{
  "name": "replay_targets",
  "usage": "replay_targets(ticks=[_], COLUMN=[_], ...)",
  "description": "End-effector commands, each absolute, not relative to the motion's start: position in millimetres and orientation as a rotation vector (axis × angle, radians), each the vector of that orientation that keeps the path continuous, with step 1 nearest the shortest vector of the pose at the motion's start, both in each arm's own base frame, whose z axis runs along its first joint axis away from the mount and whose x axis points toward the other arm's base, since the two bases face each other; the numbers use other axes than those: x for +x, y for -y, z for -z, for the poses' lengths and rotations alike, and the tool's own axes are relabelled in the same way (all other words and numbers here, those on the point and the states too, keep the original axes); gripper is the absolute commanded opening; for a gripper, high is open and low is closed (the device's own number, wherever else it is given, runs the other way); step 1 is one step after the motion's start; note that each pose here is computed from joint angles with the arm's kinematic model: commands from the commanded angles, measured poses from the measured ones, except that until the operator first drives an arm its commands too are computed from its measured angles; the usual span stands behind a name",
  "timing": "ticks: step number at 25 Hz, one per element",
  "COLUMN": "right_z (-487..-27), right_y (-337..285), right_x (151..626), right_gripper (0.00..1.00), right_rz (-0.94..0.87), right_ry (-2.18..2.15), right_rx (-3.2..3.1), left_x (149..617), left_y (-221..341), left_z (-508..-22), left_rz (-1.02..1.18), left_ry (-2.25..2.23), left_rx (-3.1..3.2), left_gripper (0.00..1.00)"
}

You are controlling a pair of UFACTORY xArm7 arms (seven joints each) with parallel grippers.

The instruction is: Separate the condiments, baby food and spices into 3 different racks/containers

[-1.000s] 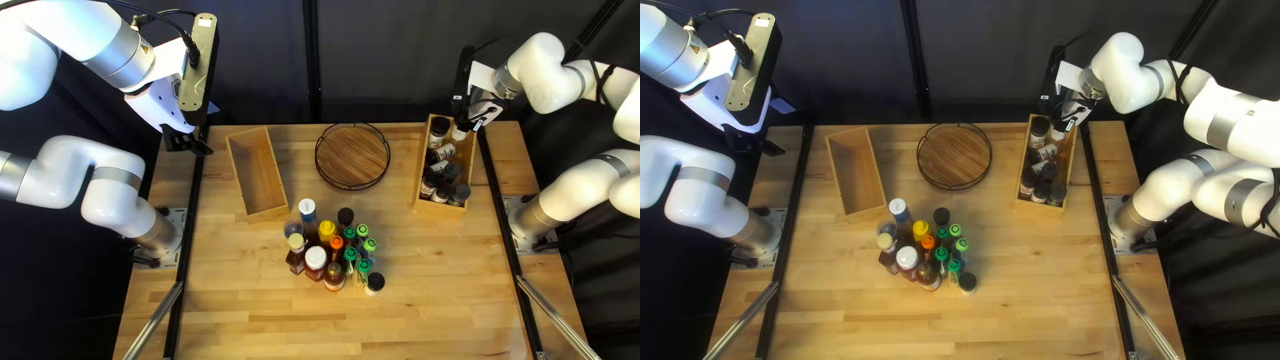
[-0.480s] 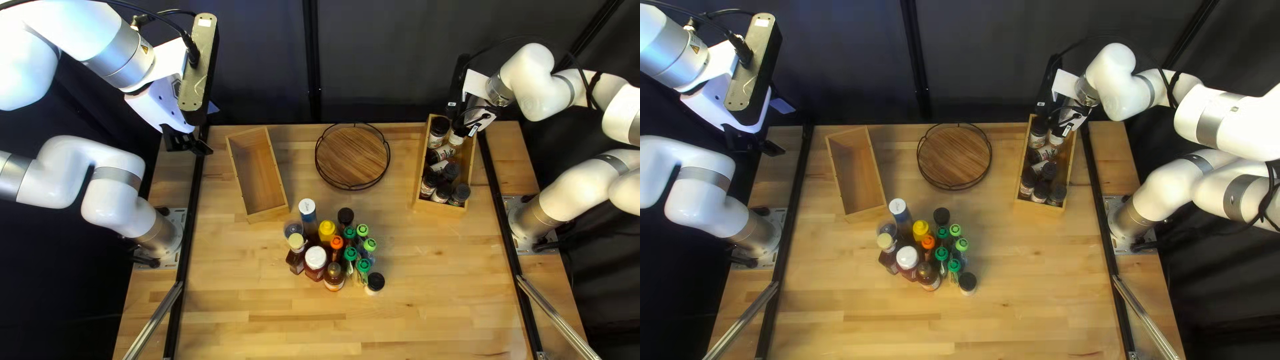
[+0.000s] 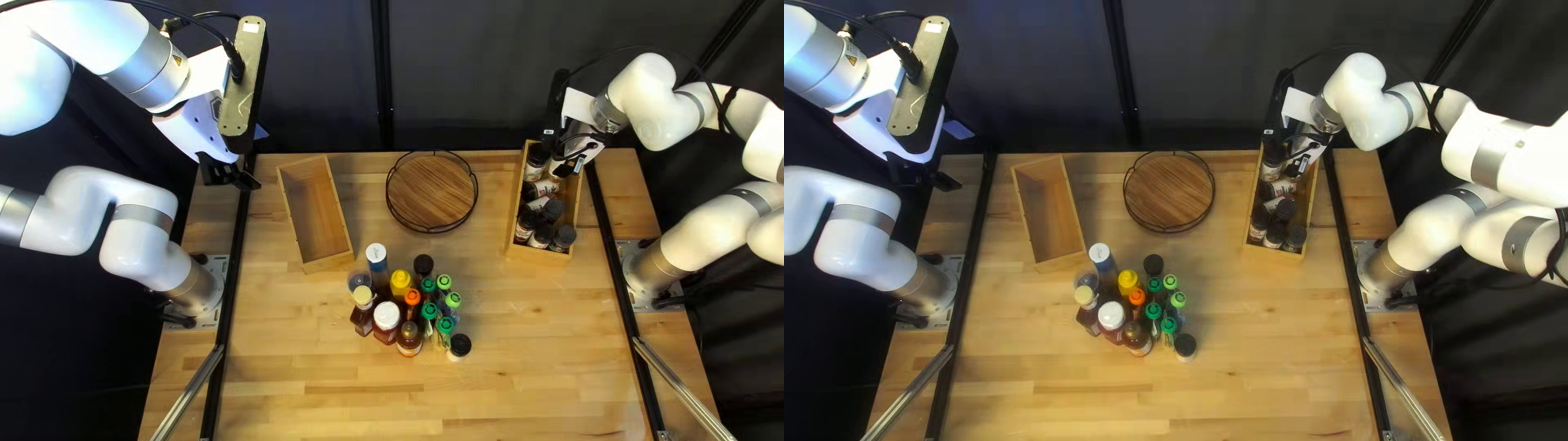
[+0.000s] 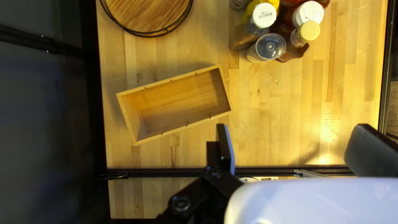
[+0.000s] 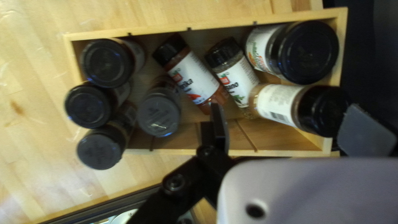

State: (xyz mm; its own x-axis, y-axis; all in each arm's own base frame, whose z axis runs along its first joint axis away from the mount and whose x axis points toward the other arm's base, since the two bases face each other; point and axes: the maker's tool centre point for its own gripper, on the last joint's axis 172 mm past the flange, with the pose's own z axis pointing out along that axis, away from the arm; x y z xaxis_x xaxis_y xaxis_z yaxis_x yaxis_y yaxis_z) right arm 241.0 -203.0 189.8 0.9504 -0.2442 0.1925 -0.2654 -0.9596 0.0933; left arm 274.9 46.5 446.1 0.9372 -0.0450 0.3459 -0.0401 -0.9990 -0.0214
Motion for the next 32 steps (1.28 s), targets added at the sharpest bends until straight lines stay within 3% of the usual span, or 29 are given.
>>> replay_targets(ticks=[1,17,32], right_z=[-204.5,-185.1,-134.5], right_y=[167.4,-53.3,-176.9], right_x=[264.9,386.4,433.4], right_gripper=[1.00,1.00,1.00], right_rz=[-0.291,-0.356,-0.503], right_ry=[0.295,-0.222,0.206], right_rx=[2.997,3.087,3.084], left_x=[274.9,274.9,274.9], left_y=[-46.5,-46.5,-46.5], left_z=[-446.1,-446.1,-446.1], left_rz=[0.550,0.550,0.550], left_ry=[-0.068,-0.068,-0.068], left_rx=[-3.078,-3.078,-3.078], left_gripper=[1.00,1.00,1.00])
